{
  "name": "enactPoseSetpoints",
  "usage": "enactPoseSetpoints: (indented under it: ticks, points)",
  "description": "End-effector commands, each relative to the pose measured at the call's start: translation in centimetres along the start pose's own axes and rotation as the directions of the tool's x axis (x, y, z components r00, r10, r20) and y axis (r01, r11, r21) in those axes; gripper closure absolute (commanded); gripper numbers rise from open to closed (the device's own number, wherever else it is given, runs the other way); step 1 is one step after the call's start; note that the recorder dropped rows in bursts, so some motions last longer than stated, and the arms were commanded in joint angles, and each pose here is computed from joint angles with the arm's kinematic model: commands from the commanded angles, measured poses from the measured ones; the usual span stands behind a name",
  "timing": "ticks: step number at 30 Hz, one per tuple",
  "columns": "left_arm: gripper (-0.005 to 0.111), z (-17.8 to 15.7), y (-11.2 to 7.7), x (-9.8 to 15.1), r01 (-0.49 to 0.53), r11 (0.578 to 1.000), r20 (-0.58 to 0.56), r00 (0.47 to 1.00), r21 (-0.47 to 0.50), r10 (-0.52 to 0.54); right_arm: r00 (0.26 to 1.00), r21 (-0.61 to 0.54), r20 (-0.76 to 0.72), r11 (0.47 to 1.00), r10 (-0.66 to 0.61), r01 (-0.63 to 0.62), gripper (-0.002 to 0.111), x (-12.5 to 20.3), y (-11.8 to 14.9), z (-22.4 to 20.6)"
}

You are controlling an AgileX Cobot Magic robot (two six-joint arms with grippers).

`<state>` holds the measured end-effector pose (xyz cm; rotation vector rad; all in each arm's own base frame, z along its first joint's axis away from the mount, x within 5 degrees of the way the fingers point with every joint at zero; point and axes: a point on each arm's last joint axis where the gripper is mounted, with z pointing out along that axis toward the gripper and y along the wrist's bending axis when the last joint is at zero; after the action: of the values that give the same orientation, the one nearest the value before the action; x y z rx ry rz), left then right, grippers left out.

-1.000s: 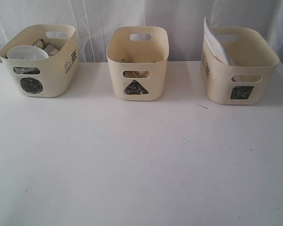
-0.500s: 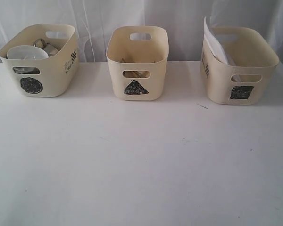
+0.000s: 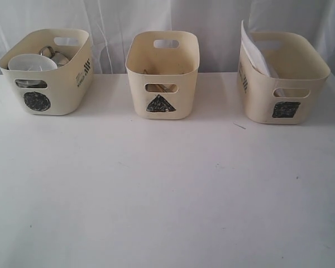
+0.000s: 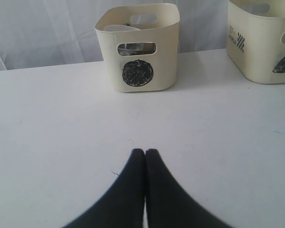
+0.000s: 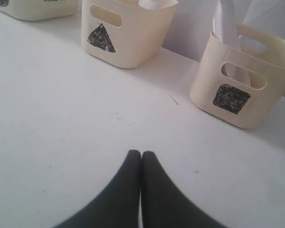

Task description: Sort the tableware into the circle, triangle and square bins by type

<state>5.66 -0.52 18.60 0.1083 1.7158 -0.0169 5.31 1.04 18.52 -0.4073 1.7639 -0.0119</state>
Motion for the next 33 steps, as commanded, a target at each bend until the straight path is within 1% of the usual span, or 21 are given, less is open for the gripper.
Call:
enactPoseSetpoints:
  ticks: [1,2,6,8,14,33]
  points:
    - [0.107,-0.01,-0.07,0.08,0.014,1.0,0.002,1.0,0.009,-0.014,0.997,-0.019,0.017,0.997,-0.07,0.071,0.108,0.01,0.21,0.01]
    - [0.107,-0.01,-0.07,0.08,0.014,1.0,0.002,1.0,0.009,-0.014,0.998,-0.018,0.019,0.998,-0.065,0.065,0.108,-0.01,0.21,0.01]
    - [0.107,-0.01,-0.07,0.08,0.014,1.0,0.002,1.0,0.009,-0.014,0.999,-0.007,0.017,0.999,0.042,-0.042,0.108,-0.01,0.08,0.01]
    - [0.107,-0.01,-0.07,0.08,0.014,1.0,0.002,1.0,0.009,-0.014,0.998,-0.004,0.017,0.998,0.068,-0.068,0.108,-0.01,0.06,0.01]
    - [0.107,-0.01,-0.07,0.08,0.014,1.0,0.002,1.0,0.009,-0.014,0.998,-0.006,-0.017,0.998,0.065,-0.065,0.108,0.3,0.09,0.01]
    - [0.107,-0.01,-0.07,0.08,0.014,1.0,0.002,1.0,0.009,-0.014,0.998,-0.006,-0.017,0.998,0.067,-0.068,0.108,0.3,0.09,0.01]
